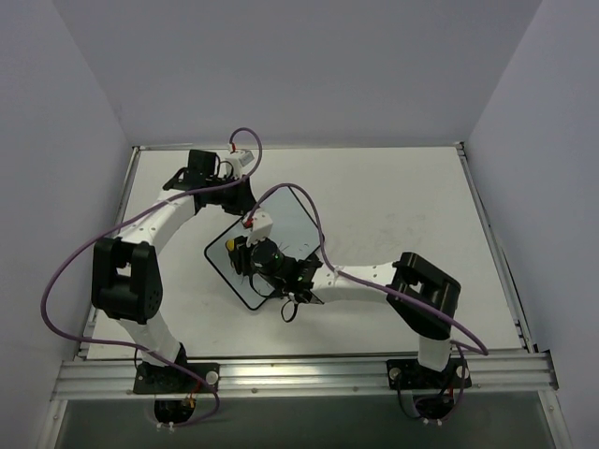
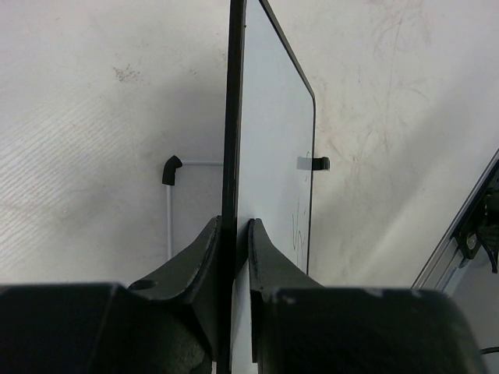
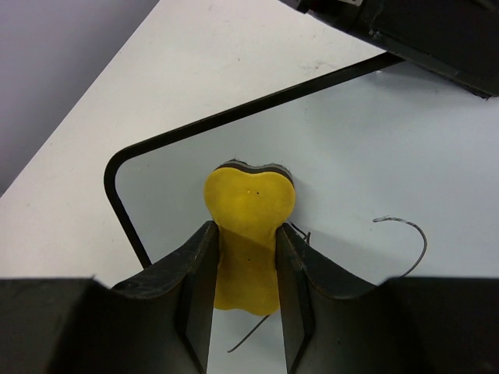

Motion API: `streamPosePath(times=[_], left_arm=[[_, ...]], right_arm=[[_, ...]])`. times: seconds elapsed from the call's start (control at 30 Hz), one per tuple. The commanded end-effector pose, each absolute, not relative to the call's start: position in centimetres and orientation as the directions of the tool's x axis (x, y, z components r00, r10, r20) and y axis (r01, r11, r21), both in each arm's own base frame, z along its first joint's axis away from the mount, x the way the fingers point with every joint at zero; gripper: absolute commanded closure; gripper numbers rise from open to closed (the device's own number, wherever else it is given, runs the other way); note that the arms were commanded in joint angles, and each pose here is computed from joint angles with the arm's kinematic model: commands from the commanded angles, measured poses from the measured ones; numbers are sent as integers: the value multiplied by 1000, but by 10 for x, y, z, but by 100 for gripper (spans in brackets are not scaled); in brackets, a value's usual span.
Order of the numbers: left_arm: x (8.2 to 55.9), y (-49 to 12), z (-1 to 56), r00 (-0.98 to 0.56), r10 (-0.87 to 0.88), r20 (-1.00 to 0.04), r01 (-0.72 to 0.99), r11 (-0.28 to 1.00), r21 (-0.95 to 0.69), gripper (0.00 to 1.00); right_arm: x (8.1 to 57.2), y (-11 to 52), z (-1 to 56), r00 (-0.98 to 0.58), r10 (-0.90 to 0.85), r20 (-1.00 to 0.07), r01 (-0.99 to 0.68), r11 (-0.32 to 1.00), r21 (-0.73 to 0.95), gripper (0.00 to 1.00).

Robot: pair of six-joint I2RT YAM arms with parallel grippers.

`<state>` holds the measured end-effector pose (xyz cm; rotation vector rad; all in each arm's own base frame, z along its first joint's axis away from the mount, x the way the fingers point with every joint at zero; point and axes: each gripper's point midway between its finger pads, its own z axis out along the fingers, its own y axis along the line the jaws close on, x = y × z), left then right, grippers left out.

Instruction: Erase the whiteboard

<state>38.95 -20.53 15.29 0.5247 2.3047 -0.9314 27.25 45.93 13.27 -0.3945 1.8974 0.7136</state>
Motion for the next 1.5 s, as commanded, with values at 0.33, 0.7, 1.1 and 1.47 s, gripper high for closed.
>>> streamPosePath(times=[0.33, 0.7, 1.1, 1.47], left_arm=[[392, -213, 144, -707, 194, -680, 579, 711, -399, 98], [392, -215, 143, -706, 196, -681, 581, 710, -398, 98], [392, -215, 141, -705, 206, -679, 583, 713, -390, 98], [392, -216, 139, -707, 209, -675, 583, 713, -390, 98]], right_arm=[[332, 346, 80, -486, 55, -872, -322, 917, 237, 100], [328, 349, 83, -463, 58, -885, -341, 909, 238, 100], [261, 430, 91, -427, -13, -904, -514, 826, 231, 100], [246, 437, 90, -402, -43, -914, -538, 819, 199, 100]])
